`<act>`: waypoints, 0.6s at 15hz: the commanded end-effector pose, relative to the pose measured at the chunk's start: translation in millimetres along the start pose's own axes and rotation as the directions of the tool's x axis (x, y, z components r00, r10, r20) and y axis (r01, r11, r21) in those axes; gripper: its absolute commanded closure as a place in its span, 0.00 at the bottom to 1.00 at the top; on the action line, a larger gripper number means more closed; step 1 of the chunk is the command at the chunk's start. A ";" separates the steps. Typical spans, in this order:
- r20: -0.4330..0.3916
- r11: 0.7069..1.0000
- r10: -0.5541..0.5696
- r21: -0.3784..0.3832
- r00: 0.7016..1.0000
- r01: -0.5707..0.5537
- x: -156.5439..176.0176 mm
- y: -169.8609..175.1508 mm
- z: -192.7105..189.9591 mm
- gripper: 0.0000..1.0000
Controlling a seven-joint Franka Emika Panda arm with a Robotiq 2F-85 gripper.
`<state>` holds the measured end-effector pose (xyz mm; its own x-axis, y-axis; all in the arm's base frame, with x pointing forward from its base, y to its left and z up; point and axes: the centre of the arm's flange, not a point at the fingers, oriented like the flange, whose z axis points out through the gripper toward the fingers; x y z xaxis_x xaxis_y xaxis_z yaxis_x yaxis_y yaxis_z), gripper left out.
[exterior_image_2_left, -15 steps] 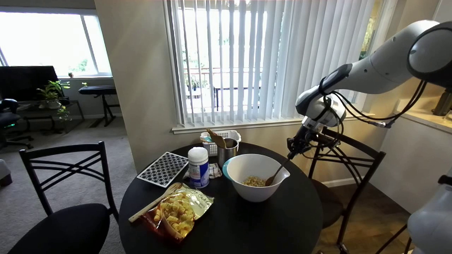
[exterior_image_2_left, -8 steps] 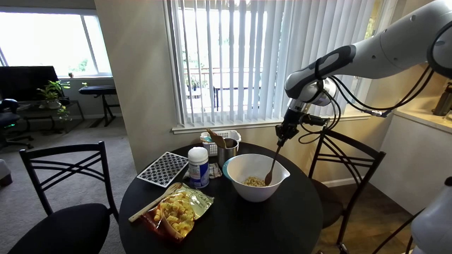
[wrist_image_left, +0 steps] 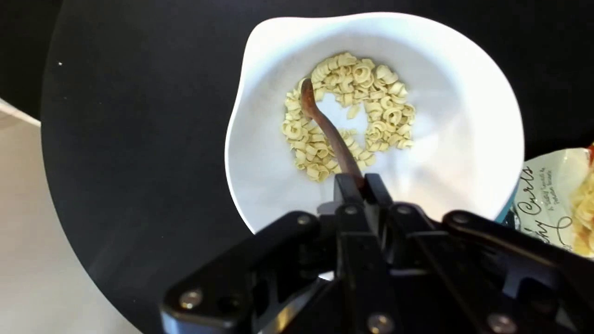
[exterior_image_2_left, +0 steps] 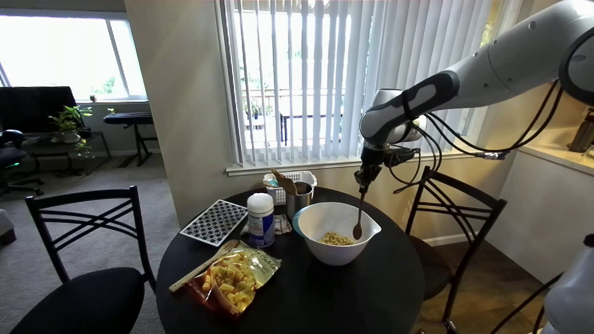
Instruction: Use the spoon to stir the contents in the bowl
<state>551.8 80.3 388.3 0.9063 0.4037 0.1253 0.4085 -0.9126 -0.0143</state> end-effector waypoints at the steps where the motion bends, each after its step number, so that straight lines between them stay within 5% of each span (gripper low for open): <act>1: -0.031 0.995 -0.069 -0.073 0.997 0.067 -29.2 -9.5 28.1 0.95; 9: 0.034 0.992 -0.124 -0.034 0.992 0.125 -83.1 -18.0 63.4 0.95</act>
<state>500.2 75.0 314.1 0.8712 0.4811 0.0980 0.4800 -0.8765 0.0362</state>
